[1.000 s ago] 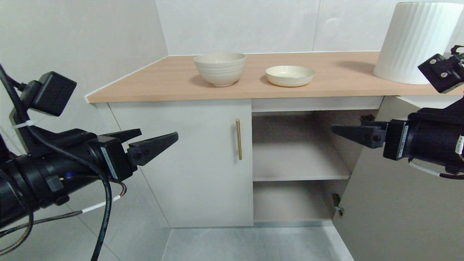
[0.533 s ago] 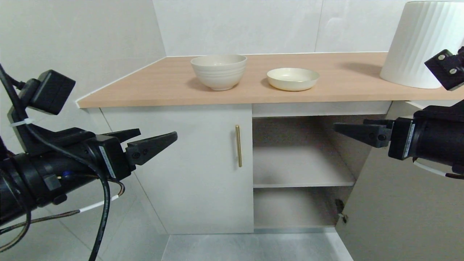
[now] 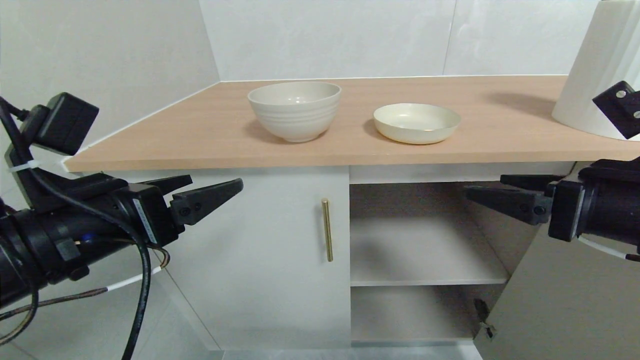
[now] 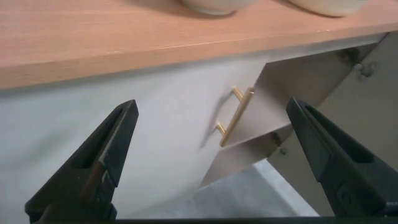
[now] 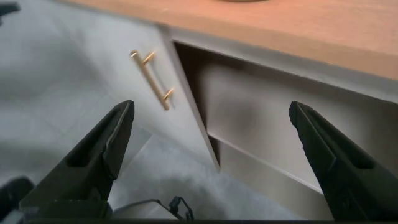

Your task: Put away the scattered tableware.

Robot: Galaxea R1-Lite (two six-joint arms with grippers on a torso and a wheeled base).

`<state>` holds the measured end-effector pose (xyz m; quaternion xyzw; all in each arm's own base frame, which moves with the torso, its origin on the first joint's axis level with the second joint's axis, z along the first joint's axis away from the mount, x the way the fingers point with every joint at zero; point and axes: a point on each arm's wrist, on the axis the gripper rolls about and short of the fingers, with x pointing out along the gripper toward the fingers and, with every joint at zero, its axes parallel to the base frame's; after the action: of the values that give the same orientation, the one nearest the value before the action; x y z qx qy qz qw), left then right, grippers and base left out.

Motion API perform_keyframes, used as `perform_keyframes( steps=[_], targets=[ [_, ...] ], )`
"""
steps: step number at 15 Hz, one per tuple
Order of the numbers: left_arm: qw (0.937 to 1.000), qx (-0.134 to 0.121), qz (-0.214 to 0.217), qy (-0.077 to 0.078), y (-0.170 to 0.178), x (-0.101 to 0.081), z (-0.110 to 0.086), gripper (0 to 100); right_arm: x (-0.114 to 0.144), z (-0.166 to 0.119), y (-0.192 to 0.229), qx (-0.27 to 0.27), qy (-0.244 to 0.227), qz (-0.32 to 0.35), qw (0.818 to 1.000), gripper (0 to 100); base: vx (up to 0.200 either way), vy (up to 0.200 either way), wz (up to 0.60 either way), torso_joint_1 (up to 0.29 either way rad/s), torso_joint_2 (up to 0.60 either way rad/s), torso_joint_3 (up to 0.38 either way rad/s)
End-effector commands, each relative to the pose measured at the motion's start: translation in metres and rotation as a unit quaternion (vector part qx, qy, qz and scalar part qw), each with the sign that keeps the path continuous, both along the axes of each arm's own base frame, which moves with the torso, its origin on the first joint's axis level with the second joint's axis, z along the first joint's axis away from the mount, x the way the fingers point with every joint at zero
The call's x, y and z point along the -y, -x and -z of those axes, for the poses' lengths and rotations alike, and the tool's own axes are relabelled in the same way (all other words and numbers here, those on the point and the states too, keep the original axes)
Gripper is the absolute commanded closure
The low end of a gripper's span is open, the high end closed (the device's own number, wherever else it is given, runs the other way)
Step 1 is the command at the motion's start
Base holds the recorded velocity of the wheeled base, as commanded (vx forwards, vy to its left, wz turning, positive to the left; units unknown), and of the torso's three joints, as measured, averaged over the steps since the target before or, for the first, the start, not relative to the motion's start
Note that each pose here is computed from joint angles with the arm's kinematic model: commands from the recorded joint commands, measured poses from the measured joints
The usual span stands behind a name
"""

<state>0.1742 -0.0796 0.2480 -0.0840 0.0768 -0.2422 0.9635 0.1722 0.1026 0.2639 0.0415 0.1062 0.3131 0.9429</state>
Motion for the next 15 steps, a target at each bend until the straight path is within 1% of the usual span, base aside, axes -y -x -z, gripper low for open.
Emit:
perform_keyframes(
  steps=[1,2,3,5,6,10,12,15],
  targets=[
    [1.0000,-0.001,0.000,0.000,-0.0009,0.0004,0.0001,0,0.0040,-0.0015,0.0075,0.013,0.002,-0.005,1.000,0,0.000,0.000,0.00,0.000,0.00,0.000],
    [1.0000,-0.002,0.000,0.002,-0.0013,0.0005,0.0004,0,0.0051,-0.0032,0.0092,0.017,0.002,-0.006,1.000,0,0.000,0.000,0.00,0.000,0.00,0.000],
    [1.0000,-0.006,-0.001,0.008,-0.0016,0.0007,0.0003,0,0.0065,-0.0048,0.0118,0.021,0.000,-0.007,1.000,0,0.000,0.000,0.00,0.000,0.00,0.000],
    [0.9999,-0.004,-0.001,0.009,-0.0010,0.0004,-0.0005,0,0.0065,-0.0046,0.0123,0.021,0.000,-0.012,1.000,0,0.000,0.000,0.00,0.000,0.00,0.000],
    [0.9999,-0.004,-0.001,0.009,-0.0010,0.0004,-0.0005,0,0.0061,-0.0036,0.0116,0.020,0.001,-0.013,1.000,0,0.000,0.000,0.00,0.032,-0.24,-0.193],
    [0.9999,-0.005,0.000,0.009,-0.0015,0.0010,0.0001,0,0.0066,-0.0041,0.0113,0.021,0.001,-0.010,1.000,0,0.000,0.000,0.00,0.106,-0.31,-0.287],
    [0.9999,-0.015,0.001,0.007,-0.0053,0.0027,0.0036,0,0.0065,-0.0032,0.0099,0.019,0.003,-0.009,1.000,0,0.000,0.000,0.00,0.120,-0.54,-0.303],
    [0.9996,-0.021,0.006,0.019,-0.0055,0.0032,0.0034,0,0.0055,-0.0018,0.0081,0.016,0.005,-0.009,1.000,0,0.000,0.000,0.00,0.159,-0.48,-0.303]
  ],
)
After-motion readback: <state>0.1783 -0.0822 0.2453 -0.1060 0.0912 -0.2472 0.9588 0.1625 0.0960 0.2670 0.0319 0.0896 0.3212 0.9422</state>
